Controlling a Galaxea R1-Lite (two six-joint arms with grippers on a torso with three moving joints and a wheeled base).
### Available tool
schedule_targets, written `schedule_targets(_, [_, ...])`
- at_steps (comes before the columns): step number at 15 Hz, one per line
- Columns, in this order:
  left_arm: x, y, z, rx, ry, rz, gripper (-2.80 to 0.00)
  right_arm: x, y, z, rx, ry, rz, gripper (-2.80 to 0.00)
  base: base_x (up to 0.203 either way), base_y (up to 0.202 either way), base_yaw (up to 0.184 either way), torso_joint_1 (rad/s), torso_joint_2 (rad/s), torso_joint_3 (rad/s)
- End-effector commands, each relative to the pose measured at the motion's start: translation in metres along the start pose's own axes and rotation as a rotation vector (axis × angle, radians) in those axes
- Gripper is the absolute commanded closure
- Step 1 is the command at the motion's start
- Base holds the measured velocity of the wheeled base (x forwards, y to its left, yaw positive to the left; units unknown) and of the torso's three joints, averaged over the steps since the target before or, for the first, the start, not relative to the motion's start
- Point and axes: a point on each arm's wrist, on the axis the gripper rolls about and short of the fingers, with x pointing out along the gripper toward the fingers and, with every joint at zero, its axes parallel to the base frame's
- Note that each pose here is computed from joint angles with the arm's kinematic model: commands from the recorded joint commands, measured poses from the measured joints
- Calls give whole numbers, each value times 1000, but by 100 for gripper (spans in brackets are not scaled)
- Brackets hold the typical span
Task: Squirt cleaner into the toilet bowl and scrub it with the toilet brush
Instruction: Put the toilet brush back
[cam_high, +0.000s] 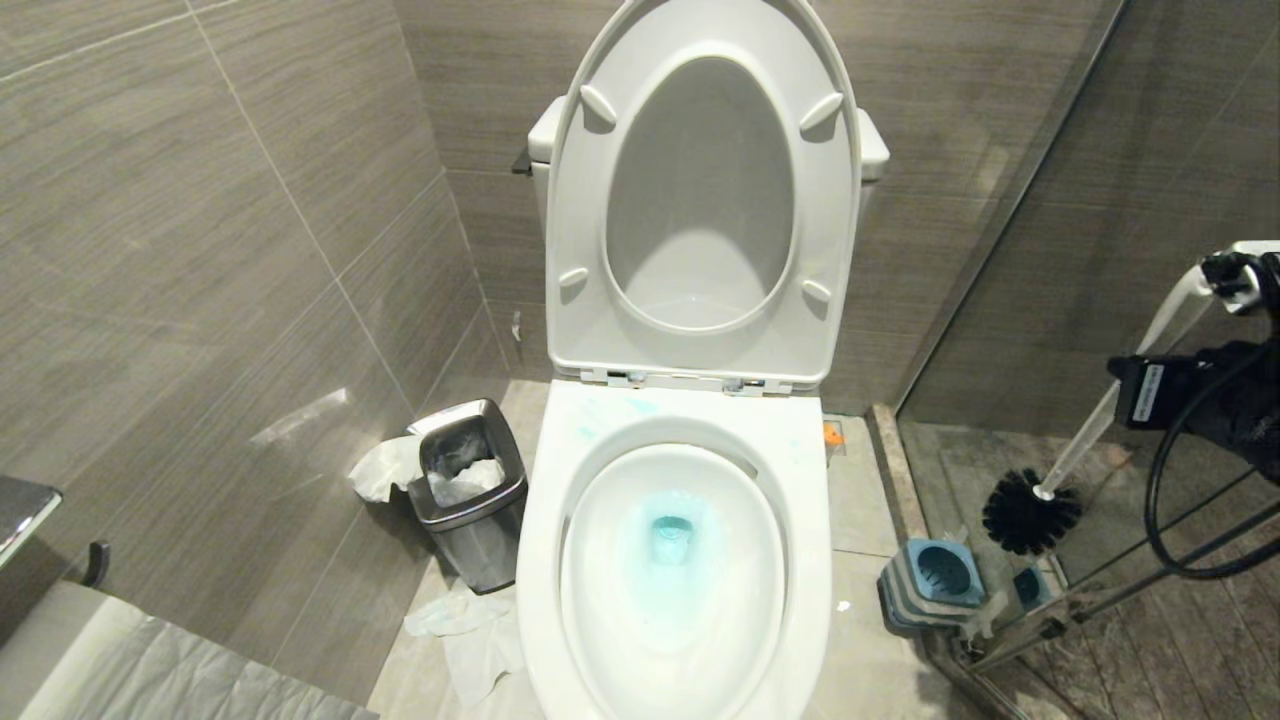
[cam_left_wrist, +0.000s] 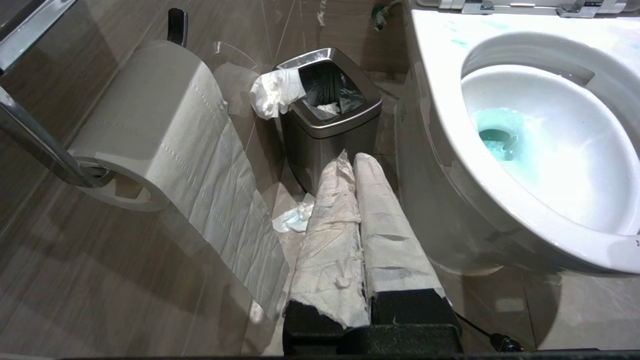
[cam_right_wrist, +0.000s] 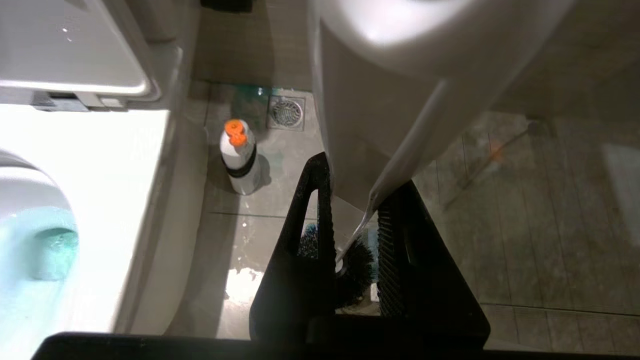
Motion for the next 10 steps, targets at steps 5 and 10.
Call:
schedule_targets(5, [0,0,0,0,2,1,0,33,4,-39,14,84,-12,0,0,0,0,0,0,0])
schedule_targets(10, [0,0,0,0,2,1,0,63,3,-69,15,102,-34,0,0,0,0,0,0,0])
